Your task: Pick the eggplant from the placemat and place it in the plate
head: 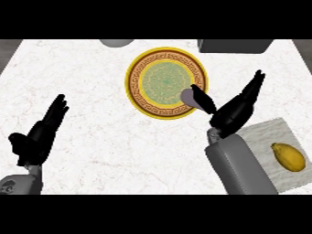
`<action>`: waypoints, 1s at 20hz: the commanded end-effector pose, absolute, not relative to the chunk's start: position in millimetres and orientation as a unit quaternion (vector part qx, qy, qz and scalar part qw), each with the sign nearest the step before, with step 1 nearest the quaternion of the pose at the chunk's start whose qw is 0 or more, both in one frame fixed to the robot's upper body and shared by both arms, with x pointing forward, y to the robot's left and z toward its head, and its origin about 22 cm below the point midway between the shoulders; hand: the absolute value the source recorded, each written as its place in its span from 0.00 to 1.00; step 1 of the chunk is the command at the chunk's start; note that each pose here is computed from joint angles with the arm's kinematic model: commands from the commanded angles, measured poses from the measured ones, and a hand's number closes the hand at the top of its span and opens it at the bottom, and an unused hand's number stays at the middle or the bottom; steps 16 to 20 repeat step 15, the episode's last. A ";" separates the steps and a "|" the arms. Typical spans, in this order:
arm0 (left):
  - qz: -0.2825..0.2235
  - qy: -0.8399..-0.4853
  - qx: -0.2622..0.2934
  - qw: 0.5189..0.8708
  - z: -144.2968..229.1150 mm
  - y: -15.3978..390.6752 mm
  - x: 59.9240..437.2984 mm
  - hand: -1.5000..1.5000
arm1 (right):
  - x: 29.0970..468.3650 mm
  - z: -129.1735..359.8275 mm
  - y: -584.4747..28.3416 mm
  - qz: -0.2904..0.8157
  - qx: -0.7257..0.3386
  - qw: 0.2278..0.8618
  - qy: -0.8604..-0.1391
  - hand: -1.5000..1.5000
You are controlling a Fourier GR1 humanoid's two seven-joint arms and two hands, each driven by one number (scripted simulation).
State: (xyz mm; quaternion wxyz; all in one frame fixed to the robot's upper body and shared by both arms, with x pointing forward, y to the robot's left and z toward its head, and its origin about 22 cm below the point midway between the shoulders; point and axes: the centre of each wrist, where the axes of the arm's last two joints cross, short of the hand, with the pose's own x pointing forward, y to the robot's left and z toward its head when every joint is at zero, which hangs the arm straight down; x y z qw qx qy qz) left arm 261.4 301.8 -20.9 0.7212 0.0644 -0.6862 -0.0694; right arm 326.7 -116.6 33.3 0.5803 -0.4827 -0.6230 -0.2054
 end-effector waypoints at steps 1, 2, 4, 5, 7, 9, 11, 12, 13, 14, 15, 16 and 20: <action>-0.059 -0.686 0.081 0.721 -21.8 314.7 261.9 0.50 | 273.2 13.2 -109.3 -0.242 -0.439 0.580 -0.643 0.00; -0.061 -0.680 0.069 0.727 -34.1 312.6 241.6 0.50 | 262.5 2.7 -111.2 -0.245 -0.442 0.578 -0.641 0.00; -0.063 -0.689 0.071 0.719 -17.6 293.6 251.7 0.50 | 245.4 14.5 -108.2 -0.228 -0.437 0.579 -0.650 0.00; -0.056 -0.690 0.077 0.718 -18.6 307.4 250.9 0.50 | 221.4 -5.3 -114.8 -0.231 -0.445 0.583 -0.639 0.00; -0.064 -0.682 0.062 0.726 -17.5 295.0 264.0 0.50 | 226.0 -12.7 -111.0 -0.219 -0.448 0.576 -0.647 0.00; -0.062 -0.691 0.058 0.718 -14.9 307.4 260.0 0.50 | 205.6 -27.6 -120.5 -0.215 -0.455 0.584 -0.637 0.00; -0.063 -0.690 0.070 0.718 -13.6 307.0 242.3 0.50 | 211.7 -29.7 -119.4 -0.205 -0.456 0.589 -0.635 0.00; -0.071 -0.684 0.070 0.723 -12.8 313.0 240.1 0.50 | 189.4 -26.6 -122.7 -0.205 -0.453 0.593 -0.634 0.00; -0.067 -0.697 0.075 0.710 -22.8 303.8 235.2 0.50 | 201.7 -30.1 -123.7 -0.211 -0.456 0.586 -0.635 0.00; -0.071 -0.684 0.069 0.723 -15.3 311.7 251.1 0.50 | 192.3 -36.3 -117.9 -0.209 -0.457 0.579 -0.641 0.00; -0.057 -0.685 0.065 0.723 -36.2 293.8 242.7 0.50 | 189.3 -35.0 -116.1 -0.210 -0.467 0.572 -0.641 0.00; -0.057 -0.685 0.065 0.723 -36.2 293.8 242.7 0.50 | 189.3 -35.0 -116.1 -0.210 -0.467 0.572 -0.641 0.00; -0.057 -0.685 0.065 0.723 -36.2 293.8 242.7 0.50 | 189.3 -35.0 -116.1 -0.210 -0.467 0.572 -0.641 0.00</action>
